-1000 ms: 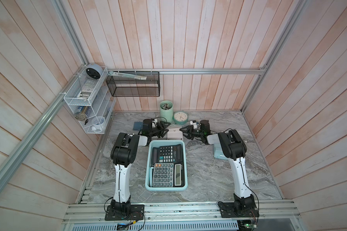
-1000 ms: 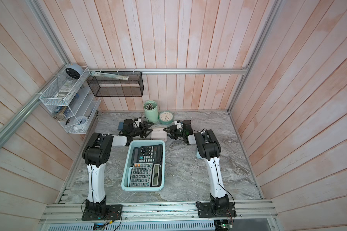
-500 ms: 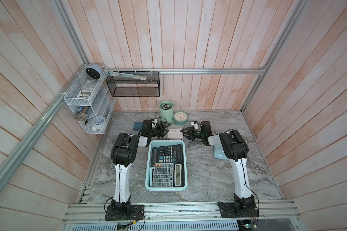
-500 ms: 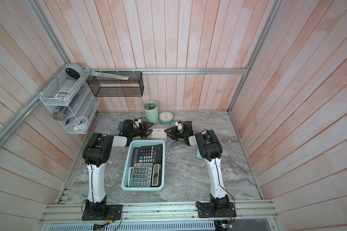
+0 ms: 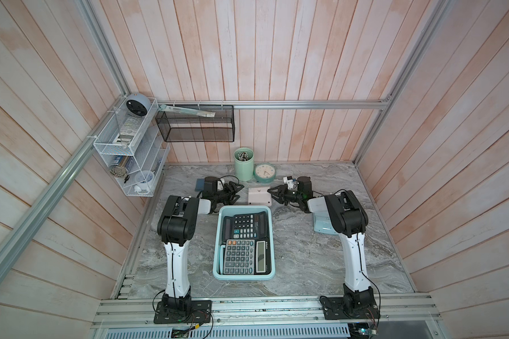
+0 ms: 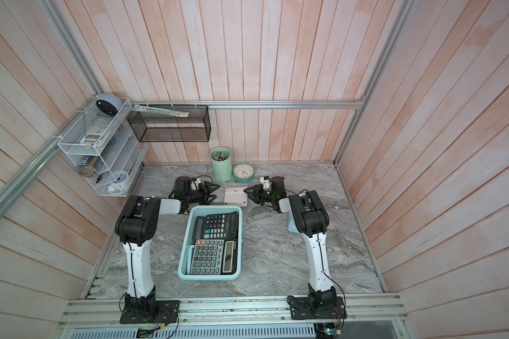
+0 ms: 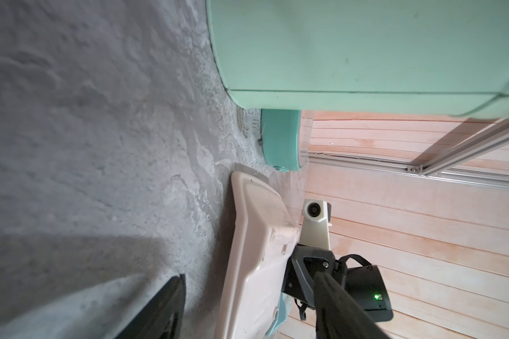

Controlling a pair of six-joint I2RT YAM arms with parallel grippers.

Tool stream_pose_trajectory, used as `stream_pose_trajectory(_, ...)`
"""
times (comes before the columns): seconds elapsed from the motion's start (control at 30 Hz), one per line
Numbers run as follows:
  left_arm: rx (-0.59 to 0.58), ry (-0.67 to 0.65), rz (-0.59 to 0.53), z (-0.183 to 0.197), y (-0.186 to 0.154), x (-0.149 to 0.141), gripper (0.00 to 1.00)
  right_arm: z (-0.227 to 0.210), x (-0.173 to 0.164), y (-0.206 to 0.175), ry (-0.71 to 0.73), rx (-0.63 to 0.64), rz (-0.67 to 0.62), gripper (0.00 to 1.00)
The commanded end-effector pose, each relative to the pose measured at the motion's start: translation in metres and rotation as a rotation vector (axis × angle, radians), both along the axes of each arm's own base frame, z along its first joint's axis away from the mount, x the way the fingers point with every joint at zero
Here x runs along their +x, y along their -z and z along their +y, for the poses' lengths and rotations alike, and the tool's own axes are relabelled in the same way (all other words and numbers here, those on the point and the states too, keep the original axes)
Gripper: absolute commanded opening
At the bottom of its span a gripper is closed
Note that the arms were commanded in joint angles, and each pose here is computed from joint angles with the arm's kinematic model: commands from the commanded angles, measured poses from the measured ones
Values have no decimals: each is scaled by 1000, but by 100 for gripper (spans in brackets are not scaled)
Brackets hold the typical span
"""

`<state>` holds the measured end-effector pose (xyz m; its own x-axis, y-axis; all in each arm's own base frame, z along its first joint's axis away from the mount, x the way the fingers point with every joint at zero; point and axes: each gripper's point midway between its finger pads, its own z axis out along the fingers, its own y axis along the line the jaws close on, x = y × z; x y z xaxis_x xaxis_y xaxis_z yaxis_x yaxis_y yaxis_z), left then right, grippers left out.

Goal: Put the calculator in the storage box
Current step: Pick up the calculator from the center of the board.

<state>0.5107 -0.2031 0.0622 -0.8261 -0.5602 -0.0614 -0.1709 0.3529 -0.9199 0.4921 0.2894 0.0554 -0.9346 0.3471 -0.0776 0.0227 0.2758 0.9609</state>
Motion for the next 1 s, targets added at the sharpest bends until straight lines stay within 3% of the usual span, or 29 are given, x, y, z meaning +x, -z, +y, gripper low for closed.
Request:
stream_pose_trajectory(0.0, 31, 46, -17, -16, 6, 1, 69, -1, 3, -10, 4, 5, -27, 34)
stream_pose_trajectory(0.5, -59, 98, -43, -52, -2, -5, 53, 26, -9, -3, -37, 14, -20, 38)
stream_pose_trajectory(0.77, -75, 40, -80, -29, -22, 1, 53, 2, -9, -13, 23, -14, -55, 14)
stream_pose_trajectory(0.97, -24, -2, -104, -9, -47, 5, 62, -30, -6, -41, 91, -67, -121, 7)
